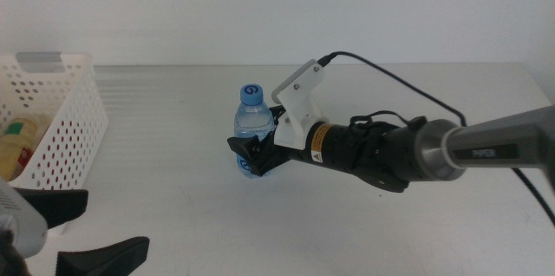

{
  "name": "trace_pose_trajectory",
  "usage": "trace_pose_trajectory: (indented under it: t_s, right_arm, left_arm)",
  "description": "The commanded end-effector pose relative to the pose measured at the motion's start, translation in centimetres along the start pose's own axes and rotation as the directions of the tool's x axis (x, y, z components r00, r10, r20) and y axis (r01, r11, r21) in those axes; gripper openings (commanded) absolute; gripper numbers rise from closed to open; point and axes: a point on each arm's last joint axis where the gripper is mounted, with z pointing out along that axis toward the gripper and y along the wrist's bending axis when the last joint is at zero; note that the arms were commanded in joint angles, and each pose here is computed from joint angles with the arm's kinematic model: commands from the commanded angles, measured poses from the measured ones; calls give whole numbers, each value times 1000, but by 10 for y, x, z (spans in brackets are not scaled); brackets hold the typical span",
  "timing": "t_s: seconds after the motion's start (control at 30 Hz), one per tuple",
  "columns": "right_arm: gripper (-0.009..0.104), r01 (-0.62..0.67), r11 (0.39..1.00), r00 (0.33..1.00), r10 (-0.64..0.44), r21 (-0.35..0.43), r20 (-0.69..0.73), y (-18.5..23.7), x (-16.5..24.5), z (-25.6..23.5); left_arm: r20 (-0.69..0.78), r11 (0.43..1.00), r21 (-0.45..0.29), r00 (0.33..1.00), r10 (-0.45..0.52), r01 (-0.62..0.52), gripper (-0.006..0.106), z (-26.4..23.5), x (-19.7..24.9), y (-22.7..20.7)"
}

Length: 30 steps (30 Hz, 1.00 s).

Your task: Use arms to grab the bottles and put them into the dustbin to the left of the table.

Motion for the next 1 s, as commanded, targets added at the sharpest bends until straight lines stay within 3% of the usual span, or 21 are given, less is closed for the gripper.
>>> trace_pose_trajectory:
  t_s: [0.0, 0.4, 0.6, 0.8, 0.97]
  right_arm:
    - [96, 37, 999, 991, -35, -13, 133, 7, -45, -20]
    - [96, 30, 1000, 991, -29, -4, 130, 30, -56, -100]
    - [96, 42, 997, 991, -49, 58, 126, 42, -72, -156]
    - [96, -49, 987, 997, 38, 152, 73, 44, -81, -196]
    - [96, -64, 983, 994, 48, 175, 94, 50, -82, -222]
  left_arm:
    - [96, 1000, 4, 995, -12, 12, 86, -3, -14, -1]
    - [96, 1000, 4, 995, -12, 12, 86, -3, -14, -1]
    - [96, 1000, 4, 995, -12, 12, 86, -3, -14, -1]
    - [96, 1000, 4, 995, -12, 12, 86, -3, -14, -1]
    - [96, 1000, 4, 995, -12, 12, 86, -3, -14, -1]
